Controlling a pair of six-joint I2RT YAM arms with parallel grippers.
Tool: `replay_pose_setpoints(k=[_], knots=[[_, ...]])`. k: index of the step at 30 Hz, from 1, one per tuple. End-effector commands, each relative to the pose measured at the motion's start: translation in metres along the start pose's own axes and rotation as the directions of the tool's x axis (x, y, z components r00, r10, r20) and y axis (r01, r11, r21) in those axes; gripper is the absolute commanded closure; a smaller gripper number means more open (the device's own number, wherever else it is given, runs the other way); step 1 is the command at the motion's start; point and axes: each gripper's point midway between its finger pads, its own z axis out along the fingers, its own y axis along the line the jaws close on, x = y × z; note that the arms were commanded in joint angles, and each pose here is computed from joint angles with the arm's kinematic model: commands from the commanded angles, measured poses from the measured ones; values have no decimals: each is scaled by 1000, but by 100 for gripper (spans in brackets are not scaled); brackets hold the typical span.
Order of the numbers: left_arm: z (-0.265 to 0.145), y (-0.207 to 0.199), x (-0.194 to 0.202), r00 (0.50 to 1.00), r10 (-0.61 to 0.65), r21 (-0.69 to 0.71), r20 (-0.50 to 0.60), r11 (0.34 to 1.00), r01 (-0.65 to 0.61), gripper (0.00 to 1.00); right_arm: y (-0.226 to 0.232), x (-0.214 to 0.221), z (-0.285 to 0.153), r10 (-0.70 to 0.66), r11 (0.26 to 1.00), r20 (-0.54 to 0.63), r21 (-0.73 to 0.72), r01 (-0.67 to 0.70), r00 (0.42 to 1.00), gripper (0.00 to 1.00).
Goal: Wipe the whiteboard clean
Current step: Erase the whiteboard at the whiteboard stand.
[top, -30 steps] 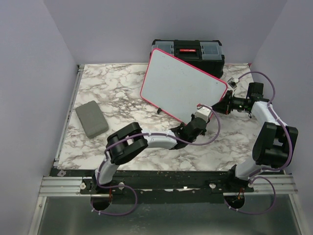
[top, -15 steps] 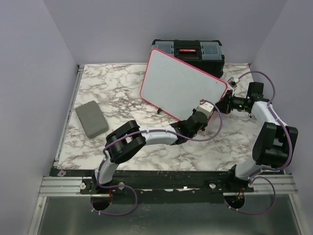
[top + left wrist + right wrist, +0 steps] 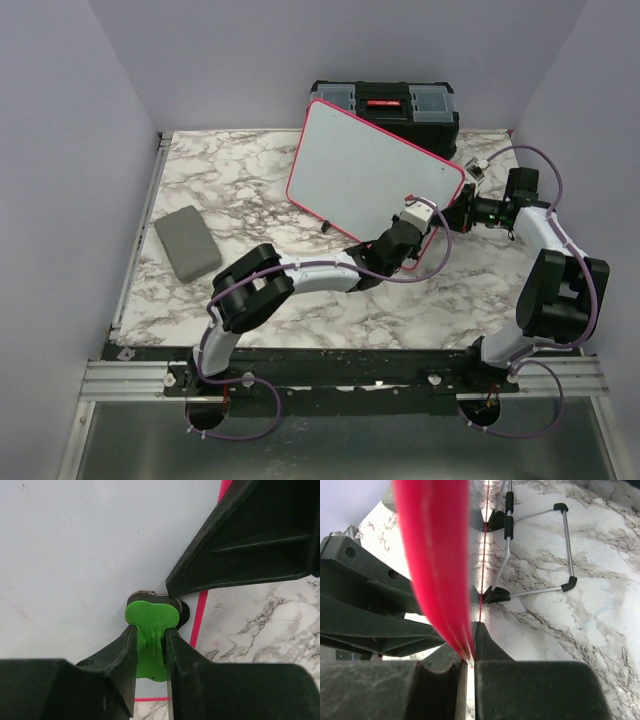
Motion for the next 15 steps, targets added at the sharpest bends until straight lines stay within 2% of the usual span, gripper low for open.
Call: replay_pose_setpoints(k=[1, 7, 15], knots=[[-2, 24, 28, 997, -66, -44, -32, 997, 65, 100, 29, -10, 3, 42, 992, 39, -117, -37, 998, 99], [-11, 28, 76, 991, -83, -60, -108, 995, 77, 100, 29, -9, 4, 42, 992, 37, -118, -37, 998, 99], [-21, 36, 97, 986, -103, -86, -134, 992, 92, 100, 30, -9, 4, 42, 992, 34, -119, -38, 999, 99]])
